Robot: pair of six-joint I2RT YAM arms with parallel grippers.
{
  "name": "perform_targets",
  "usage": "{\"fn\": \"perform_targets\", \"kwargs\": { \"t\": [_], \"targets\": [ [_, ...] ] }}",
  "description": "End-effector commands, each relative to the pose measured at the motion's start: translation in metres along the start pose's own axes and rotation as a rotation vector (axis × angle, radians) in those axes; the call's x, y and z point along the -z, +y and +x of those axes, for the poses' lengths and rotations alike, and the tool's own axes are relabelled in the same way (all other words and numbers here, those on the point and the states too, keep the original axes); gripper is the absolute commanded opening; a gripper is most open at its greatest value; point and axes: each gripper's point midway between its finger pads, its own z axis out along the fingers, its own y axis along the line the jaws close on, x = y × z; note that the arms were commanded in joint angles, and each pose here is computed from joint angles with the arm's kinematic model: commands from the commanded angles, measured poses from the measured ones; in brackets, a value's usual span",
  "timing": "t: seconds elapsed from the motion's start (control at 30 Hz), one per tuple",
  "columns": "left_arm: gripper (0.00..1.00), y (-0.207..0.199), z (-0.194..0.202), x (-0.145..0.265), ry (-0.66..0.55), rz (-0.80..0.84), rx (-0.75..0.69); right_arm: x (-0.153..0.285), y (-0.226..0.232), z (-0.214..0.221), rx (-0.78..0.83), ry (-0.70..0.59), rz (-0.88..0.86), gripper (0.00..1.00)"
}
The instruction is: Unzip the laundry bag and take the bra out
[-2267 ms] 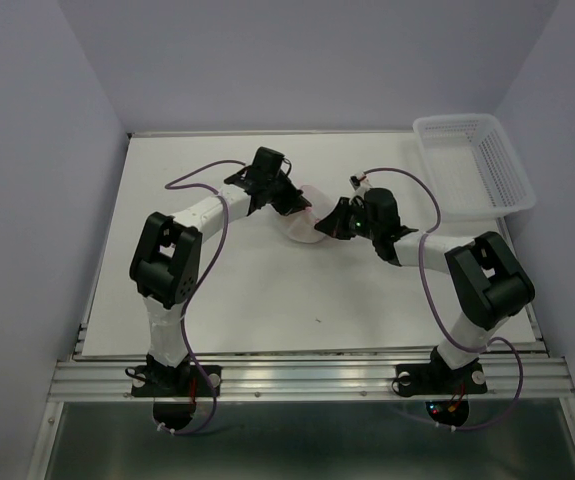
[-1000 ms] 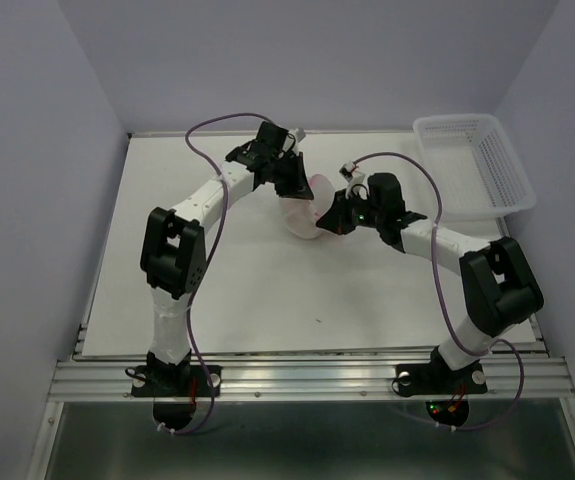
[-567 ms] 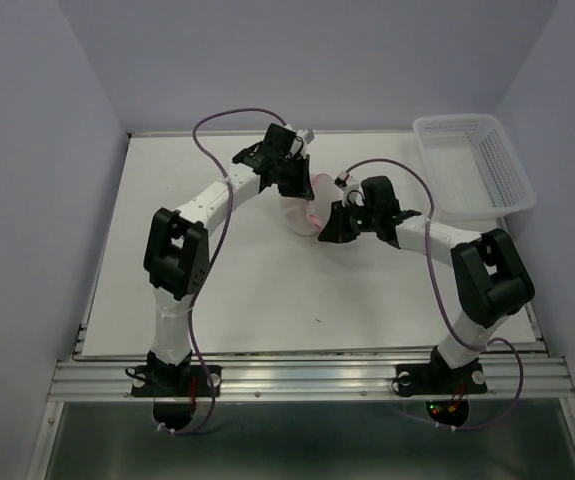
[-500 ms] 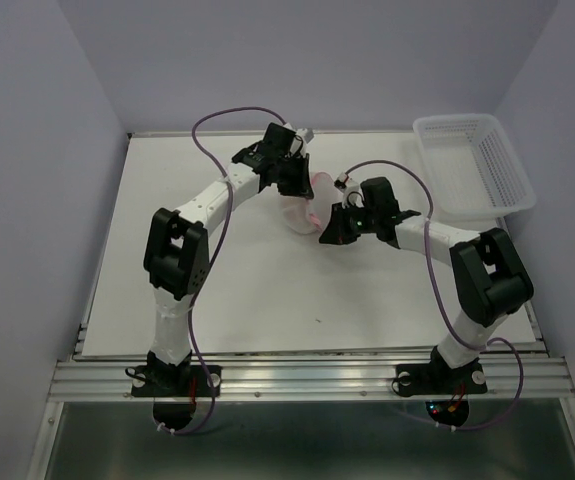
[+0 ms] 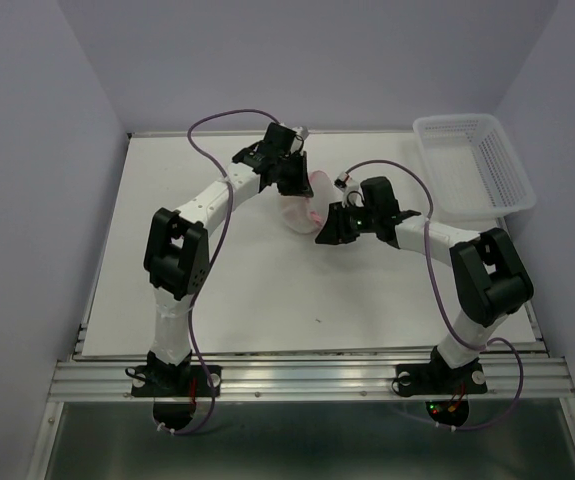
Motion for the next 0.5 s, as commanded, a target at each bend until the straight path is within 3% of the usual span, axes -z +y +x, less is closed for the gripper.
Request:
{"fn": "perform_targets", "kwargs": {
  "t": [0.0,0.47],
  "targets": [
    [0.0,-0.021,-0.02,0.02,-0.074,0.024,0.153,-0.001,0.007,-0.031,0.02,-0.136,-0.017,0.38],
    [0.0,-0.015,0.007,0.016,-0.027,0.032,0.28,-0.008,0.005,-0.061,-0.015,-0.264,-0.014,0.42]
  ]
}}
